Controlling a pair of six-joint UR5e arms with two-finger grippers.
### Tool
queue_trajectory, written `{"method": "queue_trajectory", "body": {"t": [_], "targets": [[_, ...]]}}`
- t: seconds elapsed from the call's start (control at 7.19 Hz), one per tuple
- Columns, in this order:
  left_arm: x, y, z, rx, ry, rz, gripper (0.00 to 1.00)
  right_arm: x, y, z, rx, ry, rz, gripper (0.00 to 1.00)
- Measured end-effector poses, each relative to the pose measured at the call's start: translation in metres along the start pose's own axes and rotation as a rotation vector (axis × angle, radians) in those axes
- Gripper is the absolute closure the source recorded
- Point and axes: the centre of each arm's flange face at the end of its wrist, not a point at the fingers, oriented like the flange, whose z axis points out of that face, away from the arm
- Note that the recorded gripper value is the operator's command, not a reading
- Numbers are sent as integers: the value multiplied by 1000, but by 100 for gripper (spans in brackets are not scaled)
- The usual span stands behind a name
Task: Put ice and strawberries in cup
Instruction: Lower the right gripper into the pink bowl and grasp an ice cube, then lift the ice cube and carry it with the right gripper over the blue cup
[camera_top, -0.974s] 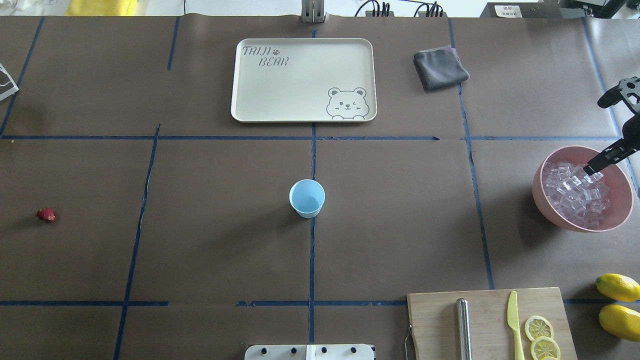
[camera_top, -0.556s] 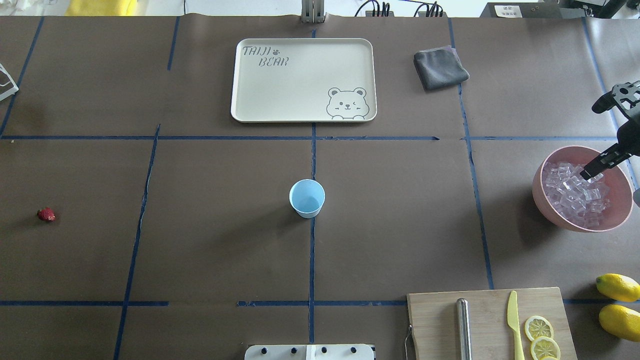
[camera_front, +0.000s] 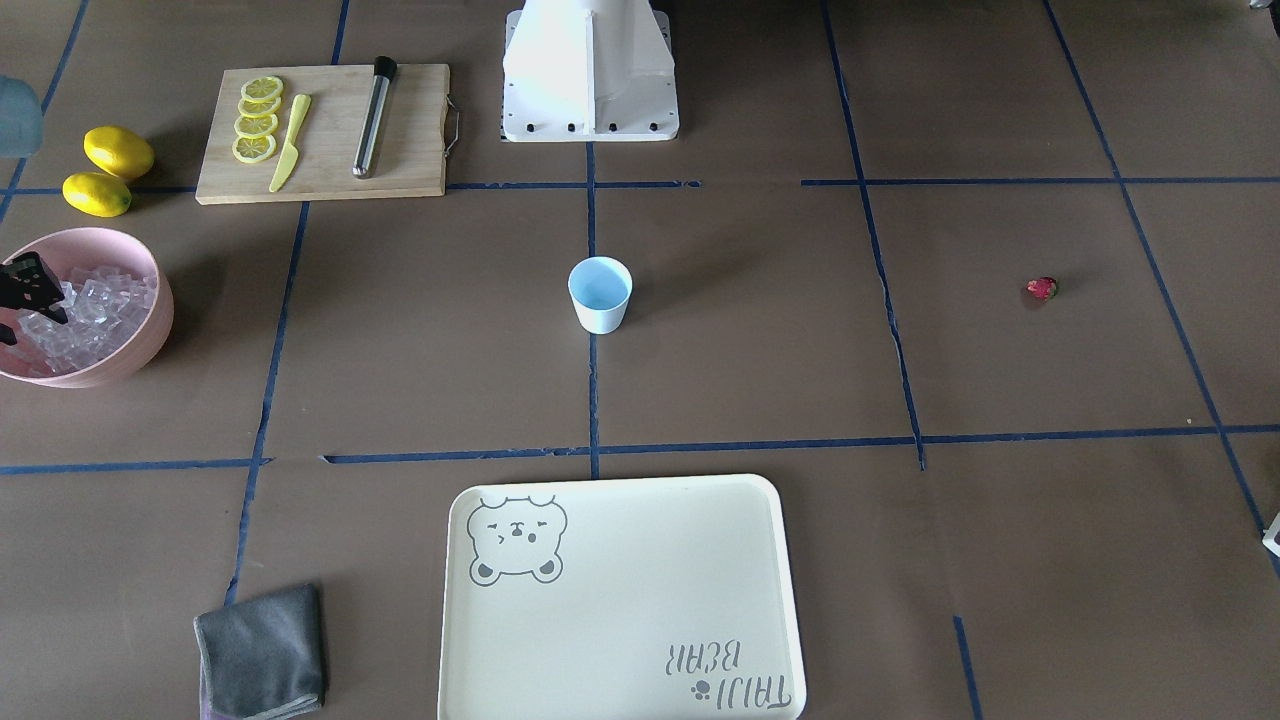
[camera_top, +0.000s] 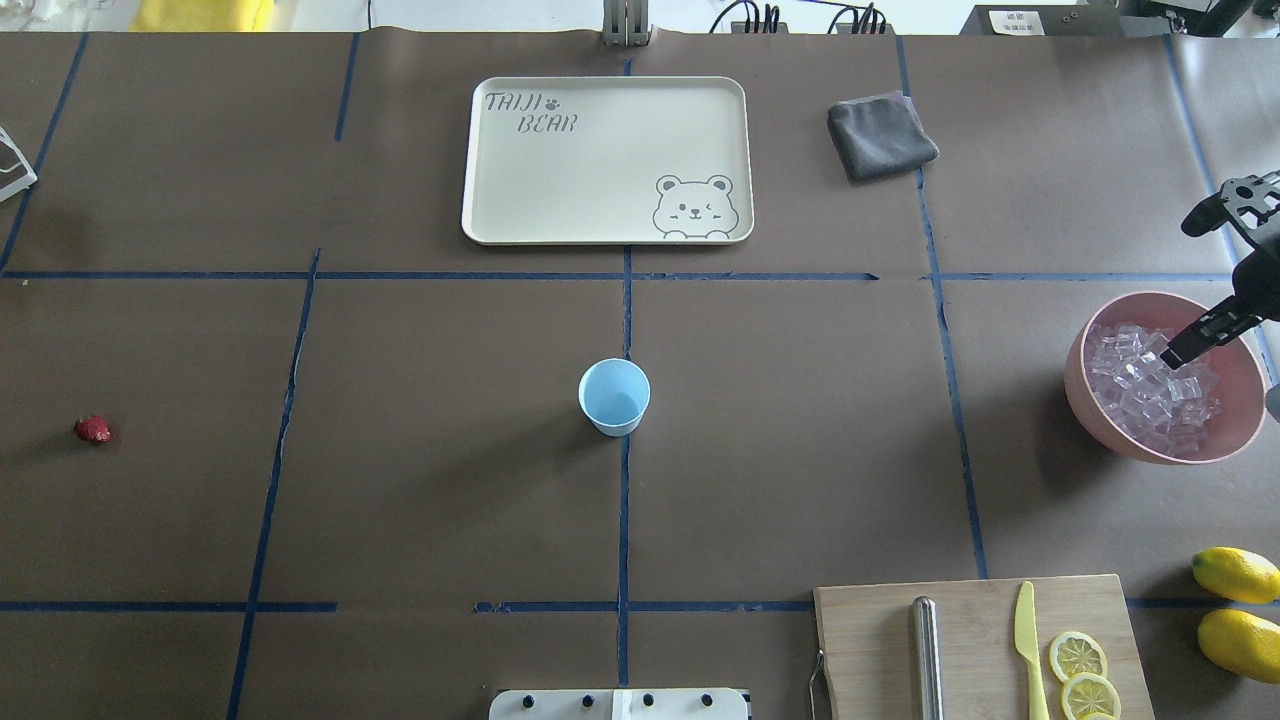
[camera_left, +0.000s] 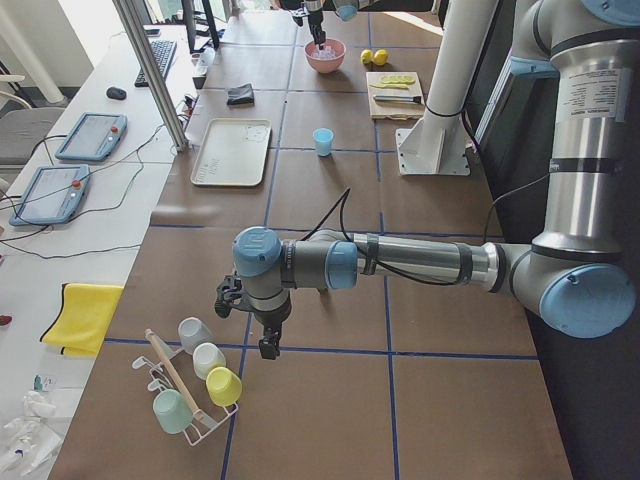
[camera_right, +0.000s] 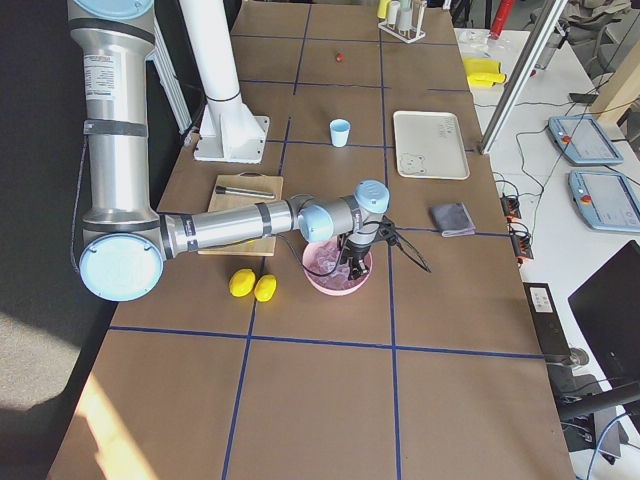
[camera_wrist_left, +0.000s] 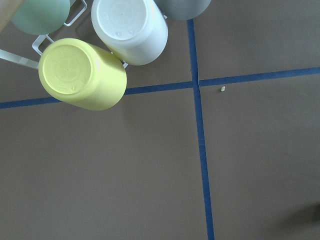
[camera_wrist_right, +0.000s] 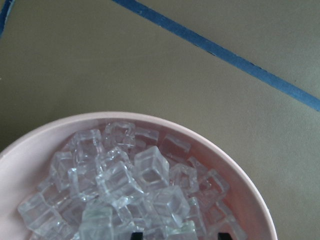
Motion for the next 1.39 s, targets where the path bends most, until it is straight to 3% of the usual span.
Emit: {"method": "queue_trajectory", "body": {"t": [0.28, 0.7, 0.97, 1.39], "targets": [[0, 0, 0, 0, 1, 0, 0, 2, 2, 2, -5, 1, 3, 44], [1, 0, 0, 2, 6, 3, 0, 4, 2, 4, -9, 2, 6, 79], [3, 0, -3, 6, 10, 4, 0, 4, 2, 4, -10, 1, 7, 93], [5, 0, -4, 9, 22, 4, 0, 3, 2, -3, 1, -6, 9, 99]]}}
